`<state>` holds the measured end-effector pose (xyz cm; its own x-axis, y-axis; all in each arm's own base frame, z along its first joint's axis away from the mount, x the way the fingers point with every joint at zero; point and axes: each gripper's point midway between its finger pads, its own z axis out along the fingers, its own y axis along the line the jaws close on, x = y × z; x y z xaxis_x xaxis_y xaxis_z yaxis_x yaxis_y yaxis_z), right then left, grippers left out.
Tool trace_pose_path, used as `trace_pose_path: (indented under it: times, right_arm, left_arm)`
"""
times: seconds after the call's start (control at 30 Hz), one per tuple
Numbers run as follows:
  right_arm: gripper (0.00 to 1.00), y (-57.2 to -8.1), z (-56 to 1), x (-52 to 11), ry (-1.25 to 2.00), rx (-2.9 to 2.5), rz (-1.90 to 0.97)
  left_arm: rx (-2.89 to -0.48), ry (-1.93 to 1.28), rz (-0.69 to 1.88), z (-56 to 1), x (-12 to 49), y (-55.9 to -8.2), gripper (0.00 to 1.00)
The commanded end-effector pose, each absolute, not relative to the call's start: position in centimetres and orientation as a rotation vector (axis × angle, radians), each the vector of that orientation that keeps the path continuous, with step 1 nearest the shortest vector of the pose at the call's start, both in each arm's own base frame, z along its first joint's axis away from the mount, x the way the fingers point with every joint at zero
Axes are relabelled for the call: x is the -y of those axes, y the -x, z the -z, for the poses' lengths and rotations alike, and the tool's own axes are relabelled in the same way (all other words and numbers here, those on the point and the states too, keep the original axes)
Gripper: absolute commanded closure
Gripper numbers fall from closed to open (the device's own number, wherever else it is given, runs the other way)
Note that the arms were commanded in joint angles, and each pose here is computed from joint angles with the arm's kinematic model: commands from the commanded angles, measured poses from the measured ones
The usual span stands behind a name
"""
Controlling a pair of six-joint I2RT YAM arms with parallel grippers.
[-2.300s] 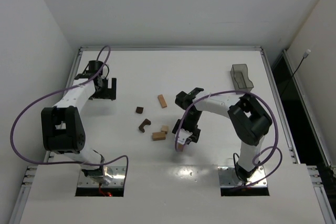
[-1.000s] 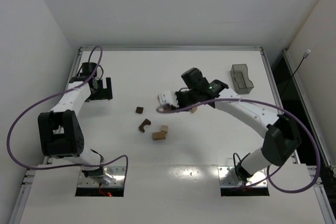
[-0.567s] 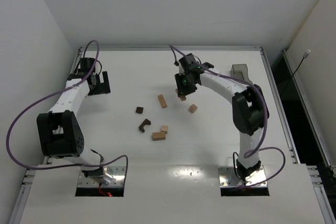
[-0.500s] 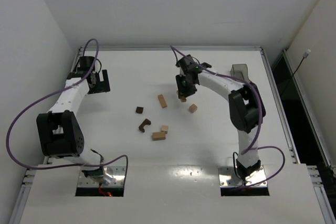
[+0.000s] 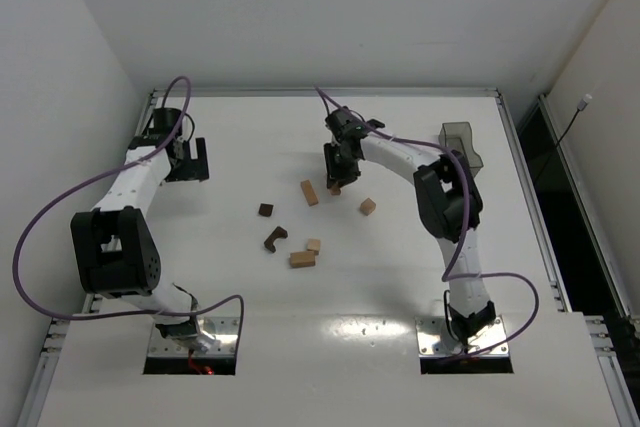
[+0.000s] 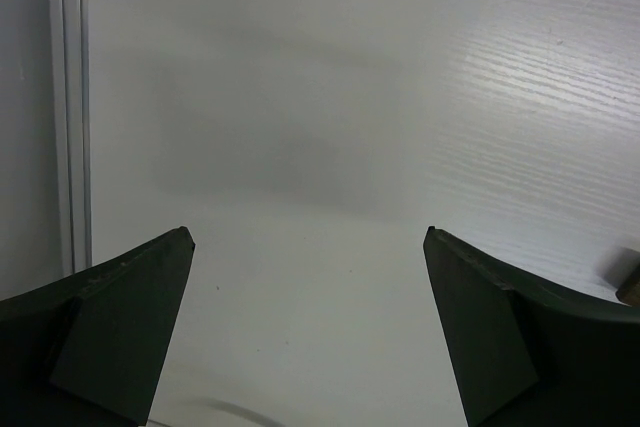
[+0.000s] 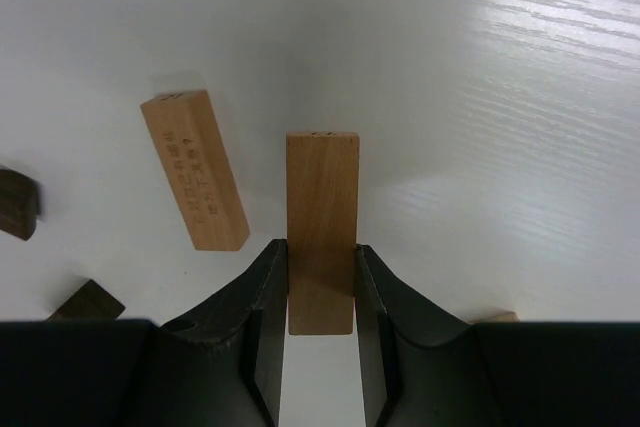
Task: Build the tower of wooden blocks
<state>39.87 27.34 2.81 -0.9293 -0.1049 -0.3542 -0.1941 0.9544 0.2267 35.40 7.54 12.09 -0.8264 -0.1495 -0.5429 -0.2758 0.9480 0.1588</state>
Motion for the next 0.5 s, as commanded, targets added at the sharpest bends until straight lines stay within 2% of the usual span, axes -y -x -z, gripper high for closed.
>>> trace_pose_path:
  times: [0.0, 0.47]
  right_arm:
    - [1.0, -41.0, -3.3, -28.5, 0.198, -2.731, -0.403]
    - [1.0, -41.2, -0.9, -30.5, 0.252, -2.747, -0.413]
  left_arm:
    - [-2.539, 0.284, -0.297, -12.6, -7.7, -35.3, 0.0]
    - [-2.552, 0.261, -0.305, -12.3, -7.8, -35.3, 0.0]
